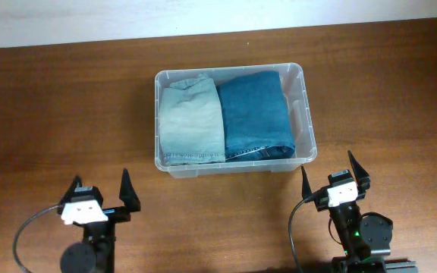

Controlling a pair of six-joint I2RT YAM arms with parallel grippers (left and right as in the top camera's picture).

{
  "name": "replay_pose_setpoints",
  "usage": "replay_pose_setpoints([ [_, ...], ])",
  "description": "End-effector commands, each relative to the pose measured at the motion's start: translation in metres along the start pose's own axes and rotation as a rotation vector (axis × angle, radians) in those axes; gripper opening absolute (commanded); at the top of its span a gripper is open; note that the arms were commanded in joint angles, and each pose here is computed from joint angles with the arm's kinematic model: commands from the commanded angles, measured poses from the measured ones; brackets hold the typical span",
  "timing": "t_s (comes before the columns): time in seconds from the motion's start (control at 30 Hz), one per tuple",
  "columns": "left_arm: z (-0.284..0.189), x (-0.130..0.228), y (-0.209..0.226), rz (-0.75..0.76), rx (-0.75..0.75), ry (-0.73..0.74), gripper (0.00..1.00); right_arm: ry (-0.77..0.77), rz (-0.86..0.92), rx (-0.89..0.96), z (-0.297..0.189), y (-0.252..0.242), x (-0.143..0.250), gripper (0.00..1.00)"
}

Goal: Pack container

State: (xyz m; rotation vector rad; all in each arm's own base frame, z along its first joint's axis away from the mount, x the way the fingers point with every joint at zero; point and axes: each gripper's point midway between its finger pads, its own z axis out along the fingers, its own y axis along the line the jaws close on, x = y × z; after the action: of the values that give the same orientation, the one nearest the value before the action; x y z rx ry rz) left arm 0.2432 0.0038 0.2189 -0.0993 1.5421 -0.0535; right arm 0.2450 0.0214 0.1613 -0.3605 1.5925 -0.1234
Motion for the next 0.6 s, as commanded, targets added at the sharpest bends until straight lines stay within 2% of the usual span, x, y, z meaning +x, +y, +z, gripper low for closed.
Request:
replay_pose_setpoints([
  [0.0,0.0,0.006,-0.004,0.044,0.028,-0.081,0.99,0.008,0.005,0.008,0.0,-0.001,0.003,0.98],
  [0.07,0.0,0.006,-0.005,0.068,0.038,-0.129,0.99,0.008,0.005,0.007,0.0,-0.001,0.003,0.98],
  [0.2,0.0,0.007,-0.007,0.162,0.044,-0.122,0.99,0.008,0.005,0.008,0.0,-0.001,0.003,0.98],
  [0.47,0.0,0.064,-0.009,0.171,0.083,0.108,0.99,0.008,0.005,0.007,0.0,-0.001,0.003,0.98],
  [0.57,0.0,0.064,-0.009,0.171,0.079,0.107,0.99,0.008,0.005,0.008,0.0,-0.001,0.003,0.98],
])
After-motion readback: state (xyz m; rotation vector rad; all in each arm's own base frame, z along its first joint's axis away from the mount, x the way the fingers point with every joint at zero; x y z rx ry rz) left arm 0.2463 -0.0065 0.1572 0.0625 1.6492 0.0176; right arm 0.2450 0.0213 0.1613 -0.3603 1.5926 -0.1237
